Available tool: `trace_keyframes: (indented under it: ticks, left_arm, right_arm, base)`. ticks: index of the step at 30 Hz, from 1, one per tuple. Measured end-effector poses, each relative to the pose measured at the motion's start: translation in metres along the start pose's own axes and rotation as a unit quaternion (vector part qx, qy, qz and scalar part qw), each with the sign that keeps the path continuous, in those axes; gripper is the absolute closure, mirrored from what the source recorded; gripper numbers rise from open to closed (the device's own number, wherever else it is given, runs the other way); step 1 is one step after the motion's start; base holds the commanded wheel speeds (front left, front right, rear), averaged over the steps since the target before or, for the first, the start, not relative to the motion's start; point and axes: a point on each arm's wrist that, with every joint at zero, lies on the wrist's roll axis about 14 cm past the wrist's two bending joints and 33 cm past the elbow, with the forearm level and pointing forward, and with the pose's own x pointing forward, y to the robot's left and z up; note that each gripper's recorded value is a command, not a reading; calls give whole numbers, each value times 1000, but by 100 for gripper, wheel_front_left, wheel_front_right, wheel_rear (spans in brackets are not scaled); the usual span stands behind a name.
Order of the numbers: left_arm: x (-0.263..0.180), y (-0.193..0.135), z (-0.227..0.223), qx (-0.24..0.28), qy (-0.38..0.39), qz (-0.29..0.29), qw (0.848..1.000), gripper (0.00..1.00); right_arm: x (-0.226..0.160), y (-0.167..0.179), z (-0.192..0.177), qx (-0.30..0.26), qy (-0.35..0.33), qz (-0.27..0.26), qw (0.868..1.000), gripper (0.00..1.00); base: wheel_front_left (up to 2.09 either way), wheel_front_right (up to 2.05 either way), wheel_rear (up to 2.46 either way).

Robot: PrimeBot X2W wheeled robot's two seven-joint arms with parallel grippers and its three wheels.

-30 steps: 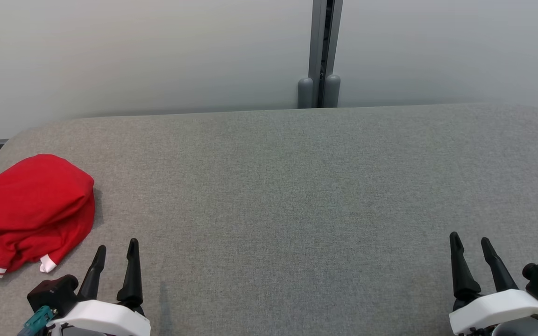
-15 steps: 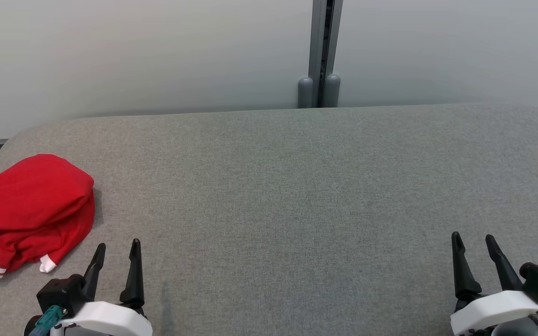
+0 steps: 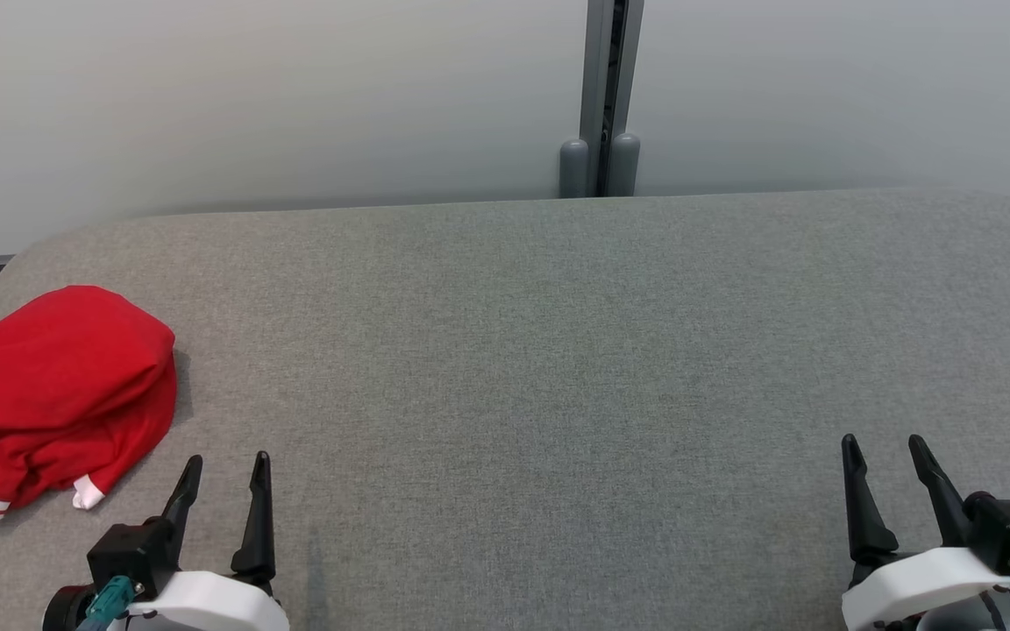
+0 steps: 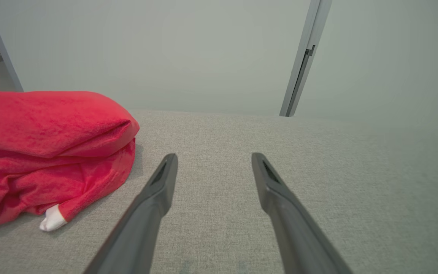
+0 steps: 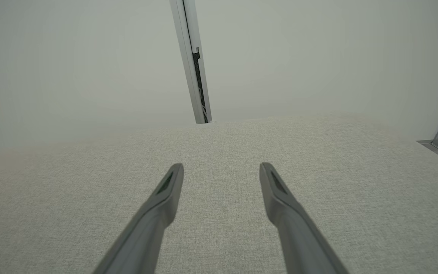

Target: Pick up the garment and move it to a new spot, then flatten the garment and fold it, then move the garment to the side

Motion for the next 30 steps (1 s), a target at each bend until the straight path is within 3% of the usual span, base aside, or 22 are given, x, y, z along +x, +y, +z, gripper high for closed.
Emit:
trace_keyframes:
  ticks: [19, 30]
  left_arm:
    - [-1, 4, 0, 41, -4, 2, 999, 0]
    - [-20, 46, 3, 37, -9, 73, 997, 0]
  right_arm:
    - [5, 8, 0, -39, -3, 18, 999, 0]
    - [25, 53, -10, -37, 9, 85, 996, 0]
  base:
    - [0, 0, 0]
    - [0, 0, 0]
